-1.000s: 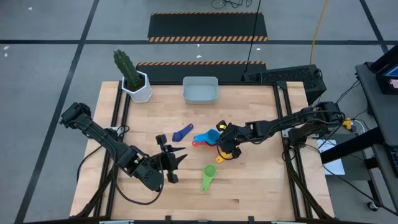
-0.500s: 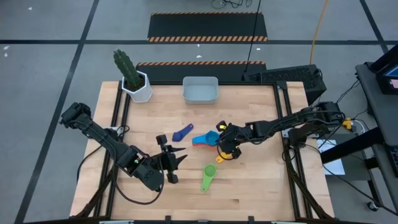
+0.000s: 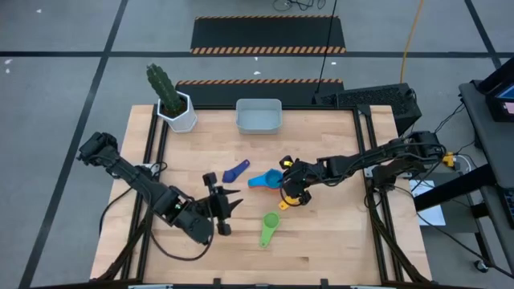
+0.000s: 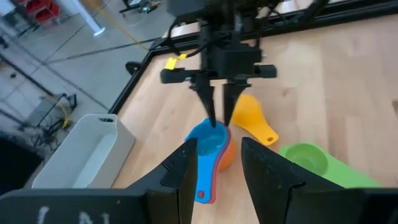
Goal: Nest measuring cups in basket
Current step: Stack the light blue measuring cup on top of the red measuring cup
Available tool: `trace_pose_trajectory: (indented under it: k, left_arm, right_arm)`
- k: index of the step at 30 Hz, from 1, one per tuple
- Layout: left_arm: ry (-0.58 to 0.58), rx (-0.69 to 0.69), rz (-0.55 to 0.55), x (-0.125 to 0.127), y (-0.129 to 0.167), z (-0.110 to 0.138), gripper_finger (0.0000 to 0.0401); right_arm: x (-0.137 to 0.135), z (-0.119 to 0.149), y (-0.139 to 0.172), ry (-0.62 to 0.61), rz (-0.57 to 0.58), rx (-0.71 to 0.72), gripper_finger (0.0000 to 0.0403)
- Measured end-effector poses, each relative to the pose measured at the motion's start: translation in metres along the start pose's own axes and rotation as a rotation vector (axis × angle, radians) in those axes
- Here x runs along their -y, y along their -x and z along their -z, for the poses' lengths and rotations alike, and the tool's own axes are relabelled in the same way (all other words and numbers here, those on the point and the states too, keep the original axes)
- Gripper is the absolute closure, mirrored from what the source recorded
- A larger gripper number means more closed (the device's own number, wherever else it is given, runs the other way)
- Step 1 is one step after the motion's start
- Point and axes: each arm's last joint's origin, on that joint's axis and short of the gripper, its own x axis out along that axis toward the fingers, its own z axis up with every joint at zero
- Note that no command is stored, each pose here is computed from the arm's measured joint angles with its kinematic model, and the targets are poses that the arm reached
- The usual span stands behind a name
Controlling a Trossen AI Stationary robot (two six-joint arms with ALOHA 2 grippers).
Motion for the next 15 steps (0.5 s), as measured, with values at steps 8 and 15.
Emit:
trace_pose_trajectory:
  k: [8, 15]
  left_arm:
    - [0.058, -0.096, -0.014, -0.016, -0.023, 0.004, 0.0261]
    - [0.097, -0.195, -0.061, -0.022, -0.053, 0.015, 0.0189]
  right_arm:
    - [0.001, -0.003, 0.008, -0.053, 0.01, 0.022, 0.0307]
    - [-0.002, -0.012, 0.018, -0.099, 0.017, 0.07, 0.0307]
